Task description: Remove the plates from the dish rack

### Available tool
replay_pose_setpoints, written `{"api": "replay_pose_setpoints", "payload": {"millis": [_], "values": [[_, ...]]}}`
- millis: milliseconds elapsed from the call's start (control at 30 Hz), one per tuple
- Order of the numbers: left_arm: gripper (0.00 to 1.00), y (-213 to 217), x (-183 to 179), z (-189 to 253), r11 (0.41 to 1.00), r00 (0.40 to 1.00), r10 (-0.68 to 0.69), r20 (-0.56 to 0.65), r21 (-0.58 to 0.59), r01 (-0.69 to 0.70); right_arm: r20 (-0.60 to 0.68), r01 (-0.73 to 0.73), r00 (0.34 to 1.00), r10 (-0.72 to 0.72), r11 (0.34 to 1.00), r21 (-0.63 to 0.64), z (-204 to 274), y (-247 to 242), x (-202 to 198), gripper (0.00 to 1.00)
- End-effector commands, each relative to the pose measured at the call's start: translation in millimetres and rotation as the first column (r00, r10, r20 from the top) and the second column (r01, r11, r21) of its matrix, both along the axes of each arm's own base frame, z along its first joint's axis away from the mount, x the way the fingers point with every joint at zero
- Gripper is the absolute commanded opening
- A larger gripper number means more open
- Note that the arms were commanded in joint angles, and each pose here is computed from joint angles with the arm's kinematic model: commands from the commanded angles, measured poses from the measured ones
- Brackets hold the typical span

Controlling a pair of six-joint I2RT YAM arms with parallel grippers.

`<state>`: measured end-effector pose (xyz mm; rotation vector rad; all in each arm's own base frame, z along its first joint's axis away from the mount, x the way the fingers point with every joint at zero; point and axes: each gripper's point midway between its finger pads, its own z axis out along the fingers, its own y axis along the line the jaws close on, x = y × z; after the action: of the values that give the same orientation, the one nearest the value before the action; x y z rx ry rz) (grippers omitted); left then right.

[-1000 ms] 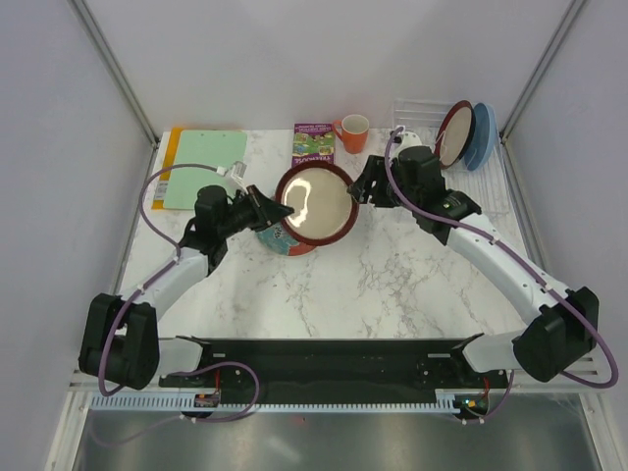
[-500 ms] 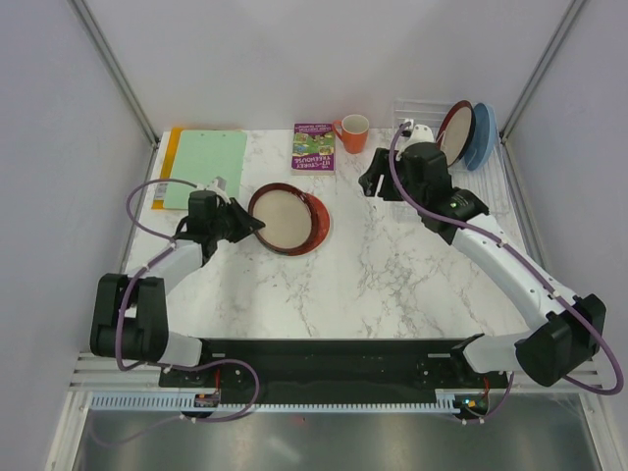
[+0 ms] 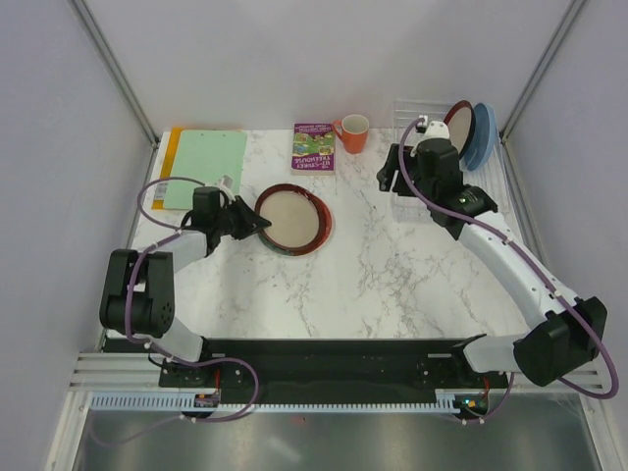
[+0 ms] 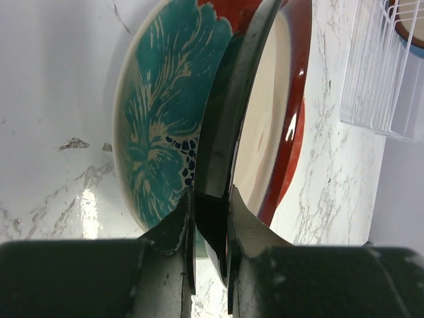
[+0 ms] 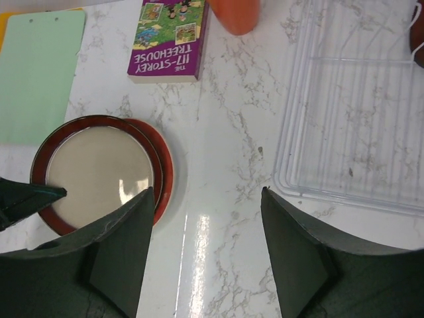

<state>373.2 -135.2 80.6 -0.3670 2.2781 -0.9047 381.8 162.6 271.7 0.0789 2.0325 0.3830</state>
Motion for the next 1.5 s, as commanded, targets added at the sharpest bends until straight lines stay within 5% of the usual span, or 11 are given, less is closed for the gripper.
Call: {"api": "replay_pose_setpoints", "payload": {"millis": [0,67,267,400,500,533,567,933,1467], "values": [[0.02,-16,12,17,0.996,0.997,-0.061,0.054,-0.066,0.064,0.058,0.058,0.997,-0.055,0.997,-0.043,23,-24,3,0.72],[0.02,-17,7,8,0.995,0.997,-0.07,0.026,-0.074,0.072,0.068,0.083,0.995,-0.079,0.994,-0.07,27,-33,6,0.73],[0.25,-17,-2,-12,0.995,0.996,-0.08,-0.04,-0.069,0.077,0.098,0.194,0.979,-0.179,0.967,-0.166,36,-64,19,0.74],[0.52,-16,-6,-22,0.995,0.993,-0.081,-0.082,-0.064,0.076,0.11,0.24,0.969,-0.22,0.946,-0.219,39,-78,28,0.76],[0.61,-15,-9,-28,0.996,0.992,-0.079,-0.103,-0.056,0.073,0.116,0.256,0.965,-0.234,0.938,-0.235,41,-83,33,0.75],[0.88,-14,-10,-29,0.996,0.991,-0.076,-0.109,-0.049,0.071,0.114,0.259,0.965,-0.238,0.935,-0.241,40,-84,35,0.76],[1.0,-13,-12,-31,0.997,0.99,-0.077,-0.119,-0.04,0.072,0.114,0.263,0.964,-0.242,0.933,-0.247,40,-85,36,0.76],[1.0,24,-21,-27,0.981,0.979,0.05,-0.2,0.192,-0.011,0.167,0.478,0.872,-0.46,0.727,-0.492,37,-158,76,0.81],[1.0,38,-23,-10,0.866,0.971,0.083,-0.224,0.499,0.041,0.147,0.521,0.831,-0.536,0.659,-0.542,14,-196,133,0.81]]}}
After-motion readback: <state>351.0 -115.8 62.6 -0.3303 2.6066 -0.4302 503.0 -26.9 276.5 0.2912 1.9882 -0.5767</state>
